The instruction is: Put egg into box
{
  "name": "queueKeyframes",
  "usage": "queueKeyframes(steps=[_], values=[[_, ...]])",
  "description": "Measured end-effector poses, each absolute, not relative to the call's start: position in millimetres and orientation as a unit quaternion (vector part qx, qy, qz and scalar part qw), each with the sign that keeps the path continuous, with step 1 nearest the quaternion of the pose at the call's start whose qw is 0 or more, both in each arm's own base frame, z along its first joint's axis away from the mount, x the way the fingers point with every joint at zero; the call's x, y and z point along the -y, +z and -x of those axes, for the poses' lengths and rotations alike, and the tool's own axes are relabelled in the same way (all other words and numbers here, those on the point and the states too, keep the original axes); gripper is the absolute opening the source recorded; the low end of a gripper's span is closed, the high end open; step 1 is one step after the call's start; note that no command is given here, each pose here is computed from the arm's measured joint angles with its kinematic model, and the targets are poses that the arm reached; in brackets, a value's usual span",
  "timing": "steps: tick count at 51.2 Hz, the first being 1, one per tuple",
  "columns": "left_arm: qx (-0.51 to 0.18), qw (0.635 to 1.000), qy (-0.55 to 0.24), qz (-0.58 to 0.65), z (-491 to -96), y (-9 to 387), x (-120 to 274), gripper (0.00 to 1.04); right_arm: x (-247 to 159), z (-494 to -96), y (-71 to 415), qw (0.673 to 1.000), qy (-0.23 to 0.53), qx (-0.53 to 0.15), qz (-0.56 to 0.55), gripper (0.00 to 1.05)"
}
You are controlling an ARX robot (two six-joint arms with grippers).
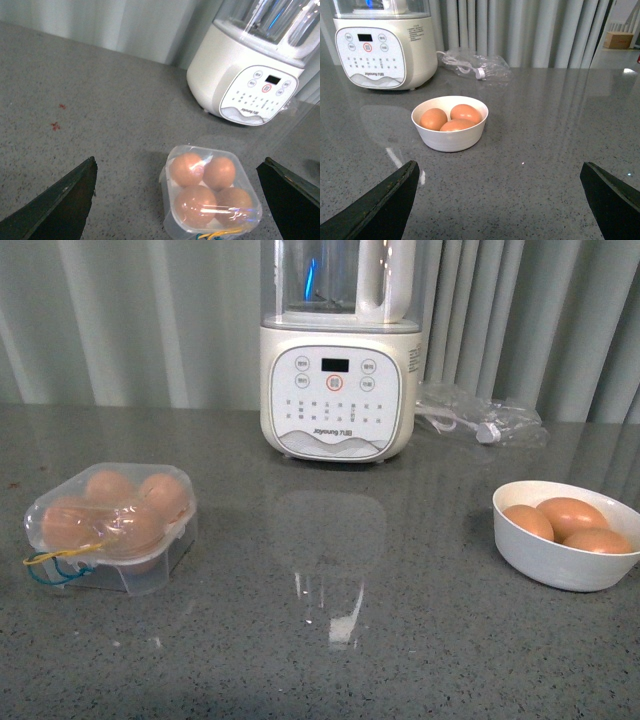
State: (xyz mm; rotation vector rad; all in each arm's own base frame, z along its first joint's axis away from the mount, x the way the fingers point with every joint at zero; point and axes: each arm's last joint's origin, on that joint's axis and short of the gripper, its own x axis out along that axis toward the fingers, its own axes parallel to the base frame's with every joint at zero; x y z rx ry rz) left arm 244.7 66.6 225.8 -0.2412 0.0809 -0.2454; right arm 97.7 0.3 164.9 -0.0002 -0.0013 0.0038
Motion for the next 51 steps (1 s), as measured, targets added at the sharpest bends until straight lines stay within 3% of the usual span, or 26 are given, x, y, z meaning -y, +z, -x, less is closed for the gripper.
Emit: queueKeyframes(steps=[11,15,19,28,40,51], values=[[-0.037,0.986,-0.112,0.121,-244,226,-67,0.97,0,-98,165,1.000,0.002,0.001,0.000,0.98],[-0.006,0.997,-0.029,0.065,-237,222,-61,0.83,0,-98,165,1.000,0.002,0.001,0.000,0.98],[-0.002,0.999,0.003,0.037,-226,215,-53,0.71,0,-98,165,1.000,0.002,0.001,0.000,0.98],[-0.004,1.000,0.002,0.012,-201,200,-34,0.39,0,-98,165,1.000,0.002,0.001,0.000,0.98],[-0.002,1.000,0.003,0.008,-178,189,-21,0.03,0,-98,165,1.000,0.002,0.001,0.000,0.98],[-0.004,1.000,0.007,0.004,-156,179,-10,0.04,0,-98,165,1.000,0.002,0.001,0.000,0.98]])
